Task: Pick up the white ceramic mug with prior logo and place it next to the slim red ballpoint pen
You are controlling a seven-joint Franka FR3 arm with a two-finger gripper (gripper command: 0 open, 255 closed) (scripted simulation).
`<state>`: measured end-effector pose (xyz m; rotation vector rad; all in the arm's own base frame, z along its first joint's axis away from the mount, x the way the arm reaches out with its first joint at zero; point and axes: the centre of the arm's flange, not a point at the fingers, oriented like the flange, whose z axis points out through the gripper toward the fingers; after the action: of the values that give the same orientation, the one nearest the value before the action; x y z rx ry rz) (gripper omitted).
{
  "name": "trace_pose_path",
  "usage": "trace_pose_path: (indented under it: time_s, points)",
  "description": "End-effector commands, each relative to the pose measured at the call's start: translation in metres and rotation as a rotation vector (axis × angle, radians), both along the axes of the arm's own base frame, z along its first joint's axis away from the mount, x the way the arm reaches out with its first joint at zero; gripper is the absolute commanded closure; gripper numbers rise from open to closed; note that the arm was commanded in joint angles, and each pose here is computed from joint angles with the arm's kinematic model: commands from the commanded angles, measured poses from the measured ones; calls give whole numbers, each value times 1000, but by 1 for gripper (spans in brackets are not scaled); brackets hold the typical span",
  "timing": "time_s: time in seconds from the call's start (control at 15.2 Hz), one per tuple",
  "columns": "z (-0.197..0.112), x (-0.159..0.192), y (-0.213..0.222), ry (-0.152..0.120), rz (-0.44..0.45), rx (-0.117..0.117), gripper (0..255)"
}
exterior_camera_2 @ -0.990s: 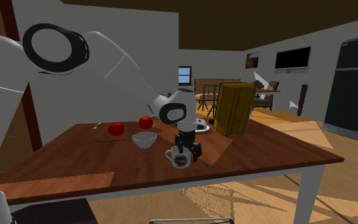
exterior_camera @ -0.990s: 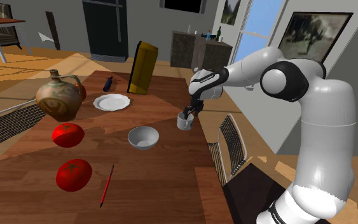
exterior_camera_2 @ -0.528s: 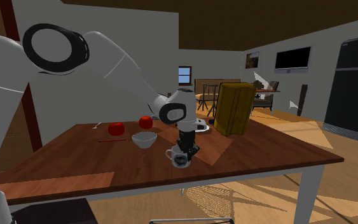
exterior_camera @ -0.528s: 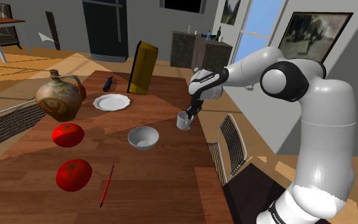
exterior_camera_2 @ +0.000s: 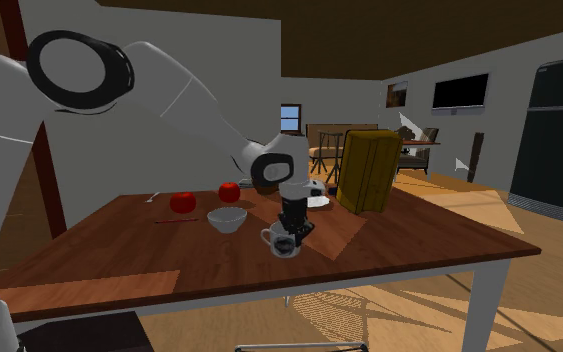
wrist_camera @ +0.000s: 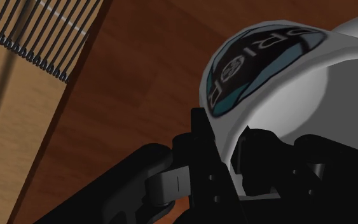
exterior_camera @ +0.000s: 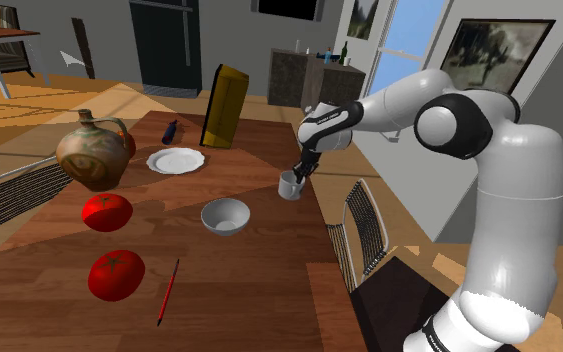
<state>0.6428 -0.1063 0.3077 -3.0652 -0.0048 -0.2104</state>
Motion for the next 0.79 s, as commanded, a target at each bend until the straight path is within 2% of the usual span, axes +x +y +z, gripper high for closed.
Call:
trace_pose_path:
  time_s: [0.0, 0.73]
  points:
    - [10, -1, 1, 0, 0, 0, 255]
    - [68, -1, 1, 0, 0, 0, 255]
